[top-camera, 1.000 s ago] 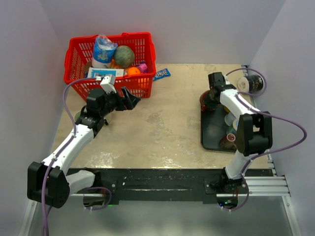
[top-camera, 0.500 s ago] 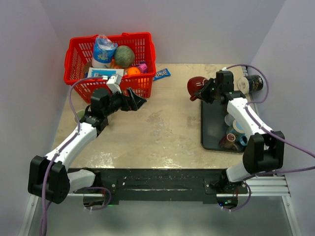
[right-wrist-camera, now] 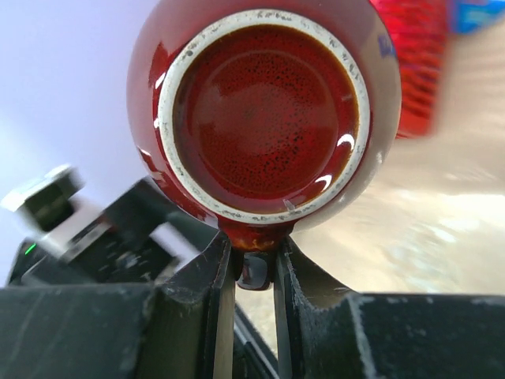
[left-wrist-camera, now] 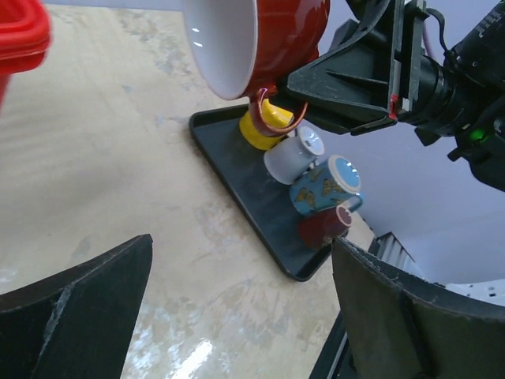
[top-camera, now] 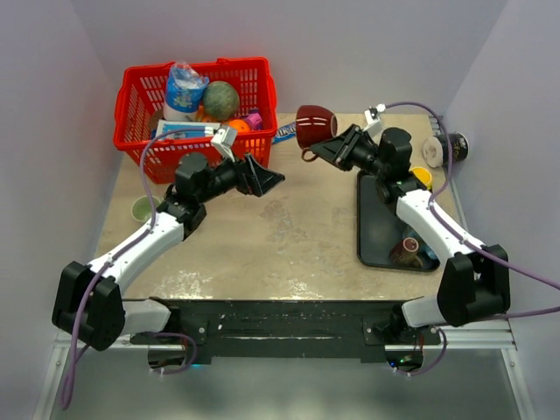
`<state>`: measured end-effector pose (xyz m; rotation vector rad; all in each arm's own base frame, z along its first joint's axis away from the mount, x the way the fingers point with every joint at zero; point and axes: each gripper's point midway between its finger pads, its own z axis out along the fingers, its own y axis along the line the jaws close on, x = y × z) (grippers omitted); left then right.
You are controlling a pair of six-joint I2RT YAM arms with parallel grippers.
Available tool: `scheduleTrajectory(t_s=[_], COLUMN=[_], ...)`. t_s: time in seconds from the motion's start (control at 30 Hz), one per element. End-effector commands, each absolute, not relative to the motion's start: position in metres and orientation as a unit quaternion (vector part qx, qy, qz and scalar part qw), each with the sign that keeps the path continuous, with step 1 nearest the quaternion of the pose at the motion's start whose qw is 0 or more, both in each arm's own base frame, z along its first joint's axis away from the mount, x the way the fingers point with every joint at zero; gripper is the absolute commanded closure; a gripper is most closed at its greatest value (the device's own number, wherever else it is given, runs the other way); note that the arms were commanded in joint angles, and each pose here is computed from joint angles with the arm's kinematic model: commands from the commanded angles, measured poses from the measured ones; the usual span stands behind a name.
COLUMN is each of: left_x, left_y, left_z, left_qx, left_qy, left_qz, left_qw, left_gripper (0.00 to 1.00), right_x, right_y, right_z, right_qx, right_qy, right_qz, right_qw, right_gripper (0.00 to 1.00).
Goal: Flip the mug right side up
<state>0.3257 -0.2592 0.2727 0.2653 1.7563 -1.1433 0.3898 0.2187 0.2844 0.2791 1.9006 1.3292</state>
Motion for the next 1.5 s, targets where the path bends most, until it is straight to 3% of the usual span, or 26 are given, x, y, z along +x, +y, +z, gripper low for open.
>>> scheduleTrajectory(t_s=[0.0,0.43,0.6,0.77,0.87,0.97,1.2,1.47], left_x=[0.322,0.267,0.267,0.27,0.265,0.264,0.261,0.266], left_y=[-0.283,-0.29,-0.291,-0.306,-0.305,-0.304,-0.301,-0.302], left_z=[0.323,0.408,0.416,0.407,0.412,0.415,0.422,0.42], left_qx=[0.126,0.195,0.181,0.174,0.165,0.162,0.152,0.14], left_qy=[0.664,0.488,0.479,0.488,0.473,0.461,0.446,0.452], left_qz=[-0.533,-0.669,-0.689,-0.708,-0.729,-0.74,-0.754,-0.756], left_qw=[0.509,0.525,0.512,0.479,0.467,0.462,0.458,0.453], left_gripper=[0.01,0.01,0.01,0.28,0.4,0.47,0.52,0.73], right_x=[0.332,0.286,0.274,0.265,0.263,0.262,0.261,0.26], right_y=[0.258,0.283,0.286,0.287,0.287,0.286,0.287,0.288], right_z=[0.43,0.474,0.481,0.486,0.484,0.482,0.472,0.467], right_qx=[-0.071,-0.155,-0.178,-0.196,-0.206,-0.211,-0.226,-0.234], right_qy=[0.596,0.544,0.534,0.521,0.521,0.523,0.533,0.534], right_qz=[0.623,0.661,0.664,0.663,0.66,0.654,0.64,0.64], right_qw=[0.501,0.493,0.493,0.5,0.501,0.504,0.506,0.501], right_gripper=[1.0,1.0,1.0,1.0,1.0,1.0,1.0,1.0])
